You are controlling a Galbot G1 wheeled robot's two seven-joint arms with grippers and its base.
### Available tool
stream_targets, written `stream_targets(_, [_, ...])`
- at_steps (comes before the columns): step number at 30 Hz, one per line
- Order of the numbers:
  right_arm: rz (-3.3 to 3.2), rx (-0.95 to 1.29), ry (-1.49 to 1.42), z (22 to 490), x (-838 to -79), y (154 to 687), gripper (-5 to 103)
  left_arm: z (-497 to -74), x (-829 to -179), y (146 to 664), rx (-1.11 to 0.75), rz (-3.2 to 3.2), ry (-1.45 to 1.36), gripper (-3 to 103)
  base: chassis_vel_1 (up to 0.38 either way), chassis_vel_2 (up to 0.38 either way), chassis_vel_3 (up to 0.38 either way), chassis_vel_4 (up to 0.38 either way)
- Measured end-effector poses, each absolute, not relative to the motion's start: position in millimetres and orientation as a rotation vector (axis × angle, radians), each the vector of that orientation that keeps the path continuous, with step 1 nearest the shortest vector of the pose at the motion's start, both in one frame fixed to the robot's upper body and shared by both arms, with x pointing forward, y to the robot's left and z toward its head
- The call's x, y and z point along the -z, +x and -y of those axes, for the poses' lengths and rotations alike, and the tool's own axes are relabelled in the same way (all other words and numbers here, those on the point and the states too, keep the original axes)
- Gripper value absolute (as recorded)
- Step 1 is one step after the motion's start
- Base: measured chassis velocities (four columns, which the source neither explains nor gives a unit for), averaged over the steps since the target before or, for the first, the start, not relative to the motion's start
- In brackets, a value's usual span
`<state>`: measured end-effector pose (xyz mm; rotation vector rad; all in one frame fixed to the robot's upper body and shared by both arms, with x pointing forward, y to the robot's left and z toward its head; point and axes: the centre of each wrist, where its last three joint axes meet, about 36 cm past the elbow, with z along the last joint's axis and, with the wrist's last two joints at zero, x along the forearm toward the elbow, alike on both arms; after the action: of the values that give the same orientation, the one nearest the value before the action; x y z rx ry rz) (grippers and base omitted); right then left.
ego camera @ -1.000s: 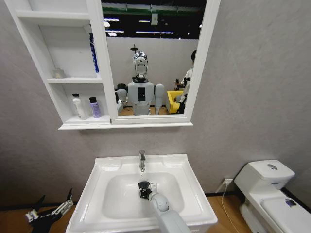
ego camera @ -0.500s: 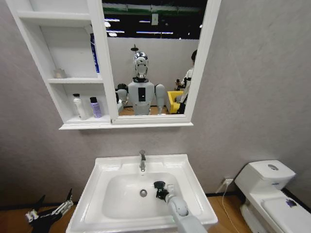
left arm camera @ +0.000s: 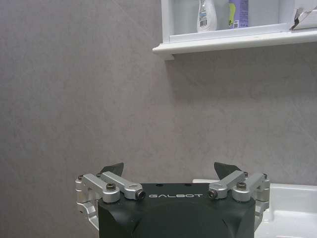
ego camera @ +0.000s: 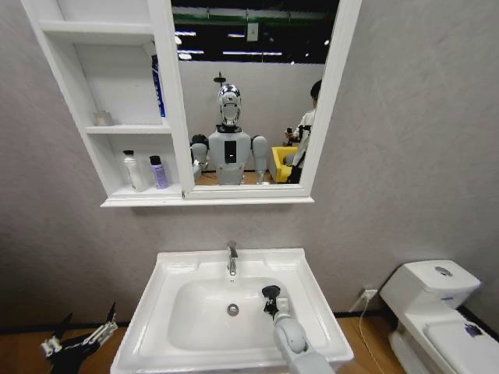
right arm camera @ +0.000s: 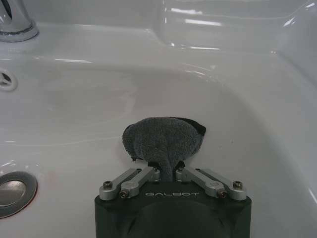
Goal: Move facial cleanser and shampoo from washbasin to cabinet, then wipe washbasin with towel.
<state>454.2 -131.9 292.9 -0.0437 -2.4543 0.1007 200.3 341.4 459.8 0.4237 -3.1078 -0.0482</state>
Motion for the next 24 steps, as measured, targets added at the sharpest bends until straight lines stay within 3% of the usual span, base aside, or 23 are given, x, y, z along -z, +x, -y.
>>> stream_targets(11, [2.392, 0.0, 0.122, 62, -275, 465, 8, -341, -460, 200, 0.048, 3.108, 0.424, 100, 0.0, 0.0, 0.0, 0.0])
stream_targets(24, [2.387, 0.015, 0.176, 55, -266, 464, 8, -341, -460, 200, 0.048, 3.108, 0.424, 100, 0.0, 0.0, 0.0, 0.0])
